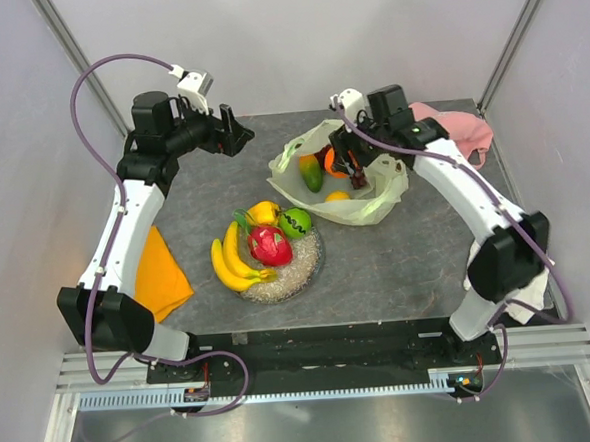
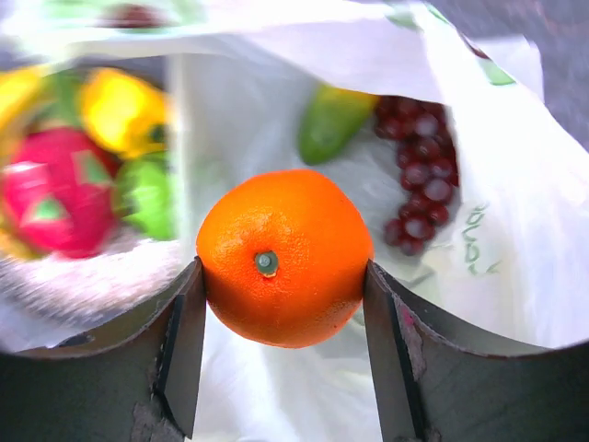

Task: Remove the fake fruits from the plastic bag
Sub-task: Take out the fake fruit from the plastic bag, then place the fake fruit on the plate.

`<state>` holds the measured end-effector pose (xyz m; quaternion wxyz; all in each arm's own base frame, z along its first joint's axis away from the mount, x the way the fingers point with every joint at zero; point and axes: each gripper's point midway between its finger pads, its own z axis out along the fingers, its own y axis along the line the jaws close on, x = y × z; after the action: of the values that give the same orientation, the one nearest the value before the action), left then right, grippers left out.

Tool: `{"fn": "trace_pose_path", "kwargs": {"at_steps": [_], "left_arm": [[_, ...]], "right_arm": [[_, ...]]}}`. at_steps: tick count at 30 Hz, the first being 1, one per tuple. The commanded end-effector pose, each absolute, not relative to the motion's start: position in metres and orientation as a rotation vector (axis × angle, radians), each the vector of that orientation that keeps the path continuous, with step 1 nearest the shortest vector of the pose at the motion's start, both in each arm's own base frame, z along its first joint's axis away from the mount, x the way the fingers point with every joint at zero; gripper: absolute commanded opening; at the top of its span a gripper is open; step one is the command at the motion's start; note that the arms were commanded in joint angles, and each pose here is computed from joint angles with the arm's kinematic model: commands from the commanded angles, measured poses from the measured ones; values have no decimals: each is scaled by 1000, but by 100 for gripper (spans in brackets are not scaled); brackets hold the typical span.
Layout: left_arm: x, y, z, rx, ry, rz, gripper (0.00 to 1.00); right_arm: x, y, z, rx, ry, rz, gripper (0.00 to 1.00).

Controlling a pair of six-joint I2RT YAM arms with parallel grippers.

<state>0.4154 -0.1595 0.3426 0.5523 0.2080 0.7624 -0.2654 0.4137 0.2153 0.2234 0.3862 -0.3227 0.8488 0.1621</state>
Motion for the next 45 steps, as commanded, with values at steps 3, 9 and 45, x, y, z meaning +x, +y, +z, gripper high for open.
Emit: {"fn": "trace_pose_path", "kwargs": {"at_steps": [3, 9, 45], "left_arm": [[415, -161, 375, 509, 1707, -624, 92], [405, -159, 379, 513, 1696, -617, 92], [390, -144, 376, 503, 1703, -609, 93]], "right_arm": [[318, 240, 236, -1088, 2031, 782, 41], [263, 265, 184, -1353, 2048, 875, 40], [272, 304, 188, -1433, 2194, 799, 98]]}}
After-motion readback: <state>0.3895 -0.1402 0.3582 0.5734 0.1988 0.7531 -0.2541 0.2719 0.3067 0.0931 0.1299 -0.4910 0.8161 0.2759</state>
